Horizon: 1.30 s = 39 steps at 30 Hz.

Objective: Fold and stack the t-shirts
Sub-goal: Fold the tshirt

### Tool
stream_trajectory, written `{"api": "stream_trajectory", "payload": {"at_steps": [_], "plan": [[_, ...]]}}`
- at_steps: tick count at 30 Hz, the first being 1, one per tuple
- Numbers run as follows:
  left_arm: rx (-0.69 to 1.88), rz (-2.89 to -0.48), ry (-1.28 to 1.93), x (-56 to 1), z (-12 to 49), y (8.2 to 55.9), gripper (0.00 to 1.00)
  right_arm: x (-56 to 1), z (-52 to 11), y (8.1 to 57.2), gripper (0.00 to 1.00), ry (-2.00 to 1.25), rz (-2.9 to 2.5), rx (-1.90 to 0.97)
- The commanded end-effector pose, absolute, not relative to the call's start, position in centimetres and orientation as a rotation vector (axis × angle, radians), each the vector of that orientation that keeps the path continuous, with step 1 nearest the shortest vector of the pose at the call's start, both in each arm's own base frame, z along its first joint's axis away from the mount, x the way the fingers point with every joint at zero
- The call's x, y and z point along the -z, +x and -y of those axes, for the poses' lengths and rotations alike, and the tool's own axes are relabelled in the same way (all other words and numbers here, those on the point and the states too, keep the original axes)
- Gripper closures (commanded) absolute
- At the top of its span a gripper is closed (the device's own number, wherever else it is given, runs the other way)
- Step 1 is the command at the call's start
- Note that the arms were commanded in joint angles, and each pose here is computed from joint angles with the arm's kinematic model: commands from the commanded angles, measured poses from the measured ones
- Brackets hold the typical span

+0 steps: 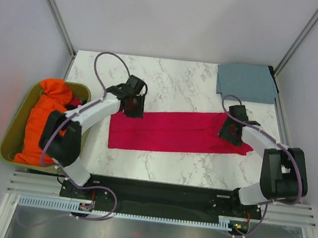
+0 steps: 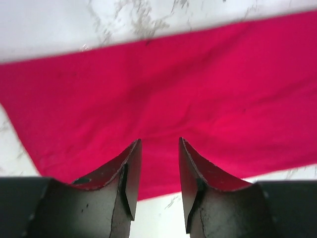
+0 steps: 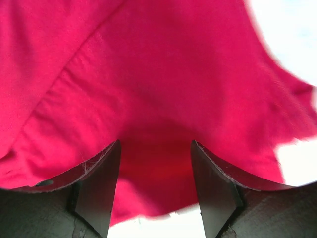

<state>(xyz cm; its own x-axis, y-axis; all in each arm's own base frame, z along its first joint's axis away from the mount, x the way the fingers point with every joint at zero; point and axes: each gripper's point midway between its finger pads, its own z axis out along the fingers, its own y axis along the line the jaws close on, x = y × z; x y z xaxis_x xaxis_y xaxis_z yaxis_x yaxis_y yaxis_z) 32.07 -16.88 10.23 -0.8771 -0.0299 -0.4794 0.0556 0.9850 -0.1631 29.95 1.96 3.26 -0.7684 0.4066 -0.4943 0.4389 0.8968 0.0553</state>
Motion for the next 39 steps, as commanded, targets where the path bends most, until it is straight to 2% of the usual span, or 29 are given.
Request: {"api": "stream_trajectory", "payload": {"at_steps": [1, 2, 5, 9, 14, 22, 26, 31, 39], "plan": [[0.292, -2.597, -0.035, -9.9, 20.2, 35.8, 0.57, -2.8, -3.2, 32.5, 0.34, 0.550, -2.557, 0.019], [0.254, -2.675, -0.022, -6.7, 20.6, 36.0, 0.58, -2.6, -3.6, 32.8, 0.35, 0.547, -2.564, -0.001], [0.220, -2.778, -0.007, -3.1, 21.2, 36.1, 0.60, -2.0, -4.7, 33.0, 0.39, 0.521, -2.591, -0.052], [0.228, -2.845, -0.026, -0.7, 21.0, 33.2, 0.60, -2.0, -6.6, 33.3, 0.39, 0.434, -2.609, -0.072], [0.209, -2.897, -0.034, 0.5, 19.8, 28.3, 0.60, -0.3, -10.4, 34.9, 0.39, 0.311, -2.679, -0.129], [0.463, -2.937, -0.096, -0.7, 21.7, 19.8, 0.60, 0.7, -17.5, 41.1, 0.38, 0.177, -2.691, -0.240], [0.640, -2.946, -0.092, -1.6, 24.5, 16.3, 0.60, 0.7, -20.7, 46.6, 0.39, 0.141, -2.630, -0.266], [0.695, -2.898, -0.043, -3.3, 27.0, 16.3, 0.58, 2.0, -24.0, 51.2, 0.39, 0.109, -2.612, -0.323], [0.731, -2.818, 0.068, -7.4, 30.5, 19.9, 0.55, 2.2, -27.9, 58.9, 0.37, 0.109, -2.467, -0.413]]}}
